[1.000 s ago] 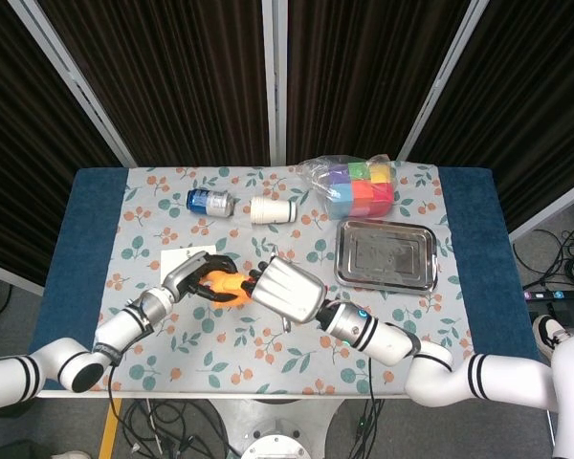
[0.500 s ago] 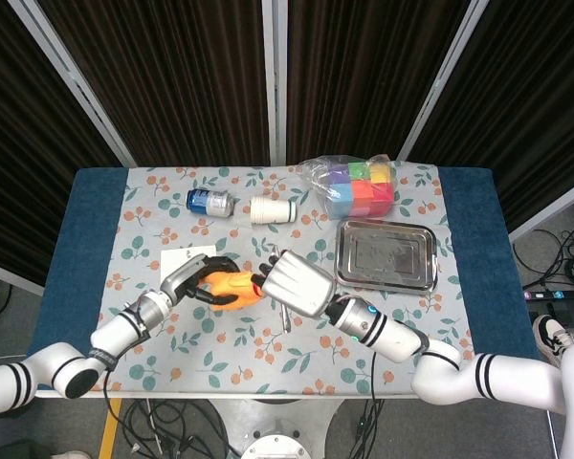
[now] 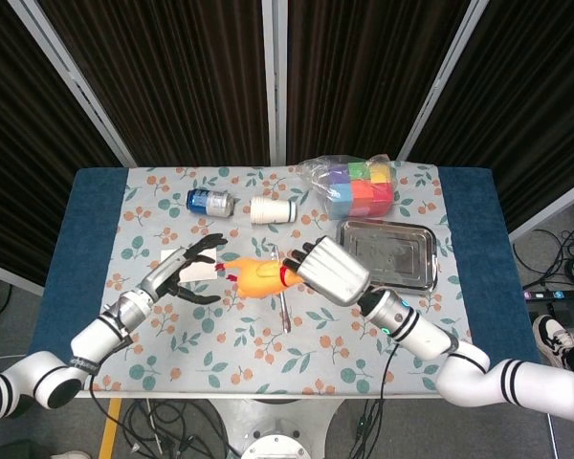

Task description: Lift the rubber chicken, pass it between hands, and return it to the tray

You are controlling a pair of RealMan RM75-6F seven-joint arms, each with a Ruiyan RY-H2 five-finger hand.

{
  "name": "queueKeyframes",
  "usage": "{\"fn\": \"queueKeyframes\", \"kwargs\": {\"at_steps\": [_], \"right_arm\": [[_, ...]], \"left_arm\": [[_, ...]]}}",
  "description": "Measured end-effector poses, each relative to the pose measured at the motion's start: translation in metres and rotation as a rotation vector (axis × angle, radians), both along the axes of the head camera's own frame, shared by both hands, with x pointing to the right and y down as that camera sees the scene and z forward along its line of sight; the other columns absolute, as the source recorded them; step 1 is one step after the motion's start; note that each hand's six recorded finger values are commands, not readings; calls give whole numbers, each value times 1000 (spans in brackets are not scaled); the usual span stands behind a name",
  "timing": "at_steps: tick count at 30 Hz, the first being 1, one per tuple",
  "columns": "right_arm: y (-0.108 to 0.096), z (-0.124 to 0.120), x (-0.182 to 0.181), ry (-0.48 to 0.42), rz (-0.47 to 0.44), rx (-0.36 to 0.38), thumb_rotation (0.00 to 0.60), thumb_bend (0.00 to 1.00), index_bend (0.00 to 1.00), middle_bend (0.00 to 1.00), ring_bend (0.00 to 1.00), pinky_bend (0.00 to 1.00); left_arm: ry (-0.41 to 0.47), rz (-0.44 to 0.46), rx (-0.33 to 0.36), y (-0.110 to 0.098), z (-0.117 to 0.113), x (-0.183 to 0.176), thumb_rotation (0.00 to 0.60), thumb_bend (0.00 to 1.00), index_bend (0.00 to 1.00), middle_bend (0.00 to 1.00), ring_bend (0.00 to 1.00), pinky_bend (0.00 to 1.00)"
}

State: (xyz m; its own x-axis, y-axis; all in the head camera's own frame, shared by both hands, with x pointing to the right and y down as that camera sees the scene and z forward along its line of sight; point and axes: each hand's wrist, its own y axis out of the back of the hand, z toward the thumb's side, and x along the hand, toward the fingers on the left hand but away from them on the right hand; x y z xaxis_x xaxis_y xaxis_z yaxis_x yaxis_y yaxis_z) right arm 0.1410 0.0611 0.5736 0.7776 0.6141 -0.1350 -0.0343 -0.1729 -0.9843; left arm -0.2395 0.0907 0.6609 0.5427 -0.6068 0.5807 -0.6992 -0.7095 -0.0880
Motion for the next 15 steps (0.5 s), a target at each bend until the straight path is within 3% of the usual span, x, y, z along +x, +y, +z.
{"fn": "queueKeyframes", "kwargs": {"at_steps": [6, 15], "right_arm": [[-8, 2, 47, -59, 137, -111, 600, 658, 878, 719, 707, 897], [-15, 33, 133, -188, 419, -396, 600, 658, 878, 719, 704, 895]], "left_arm": [[-64, 20, 68, -1, -2, -10, 600, 163, 184, 107, 88, 201], [-179, 39, 174, 1, -1, -26, 600, 159, 184, 107, 88, 200]]}}
